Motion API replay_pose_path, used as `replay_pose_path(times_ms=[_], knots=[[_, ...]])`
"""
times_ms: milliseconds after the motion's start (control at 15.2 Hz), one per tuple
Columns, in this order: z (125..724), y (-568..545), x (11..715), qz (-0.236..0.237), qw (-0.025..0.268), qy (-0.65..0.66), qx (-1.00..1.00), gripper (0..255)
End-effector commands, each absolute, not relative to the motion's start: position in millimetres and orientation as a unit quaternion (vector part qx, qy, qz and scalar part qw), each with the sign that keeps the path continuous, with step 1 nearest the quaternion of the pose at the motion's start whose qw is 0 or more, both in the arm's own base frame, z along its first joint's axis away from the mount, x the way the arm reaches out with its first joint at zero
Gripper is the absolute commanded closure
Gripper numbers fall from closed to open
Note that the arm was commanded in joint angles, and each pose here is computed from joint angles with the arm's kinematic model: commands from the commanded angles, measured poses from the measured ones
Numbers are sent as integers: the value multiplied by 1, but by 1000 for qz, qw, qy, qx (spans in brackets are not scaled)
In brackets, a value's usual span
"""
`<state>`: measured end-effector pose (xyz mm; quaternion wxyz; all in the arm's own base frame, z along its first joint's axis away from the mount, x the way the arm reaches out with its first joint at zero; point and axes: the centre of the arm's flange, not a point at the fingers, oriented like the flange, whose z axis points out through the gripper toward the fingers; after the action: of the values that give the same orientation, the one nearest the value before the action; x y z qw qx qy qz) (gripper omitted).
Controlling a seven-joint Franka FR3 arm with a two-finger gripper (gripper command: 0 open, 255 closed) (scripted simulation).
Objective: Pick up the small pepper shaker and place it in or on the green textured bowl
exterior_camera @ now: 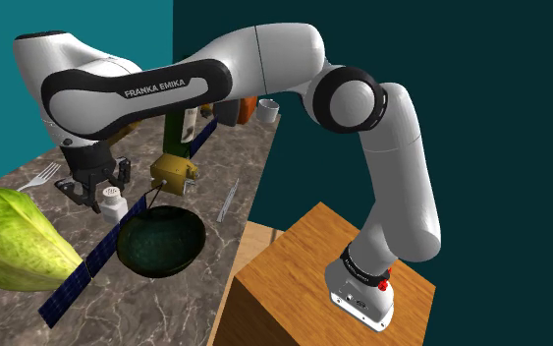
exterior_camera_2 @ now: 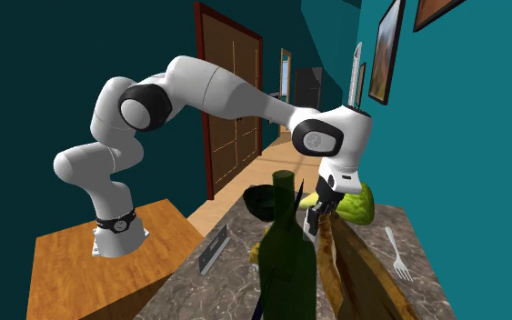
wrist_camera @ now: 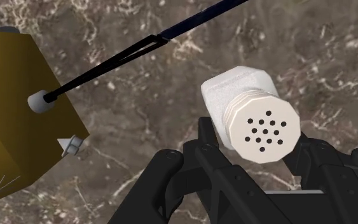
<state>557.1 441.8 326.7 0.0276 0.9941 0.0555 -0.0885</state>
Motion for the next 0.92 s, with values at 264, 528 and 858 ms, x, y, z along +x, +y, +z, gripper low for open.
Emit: replay_pose_path(times_ms=[264,528,858], knots=[[326,442,557,-89,28,55,994,255],[342,441,557,-89,28,55,994,255],[369,441,557,-89,28,55,994,255]])
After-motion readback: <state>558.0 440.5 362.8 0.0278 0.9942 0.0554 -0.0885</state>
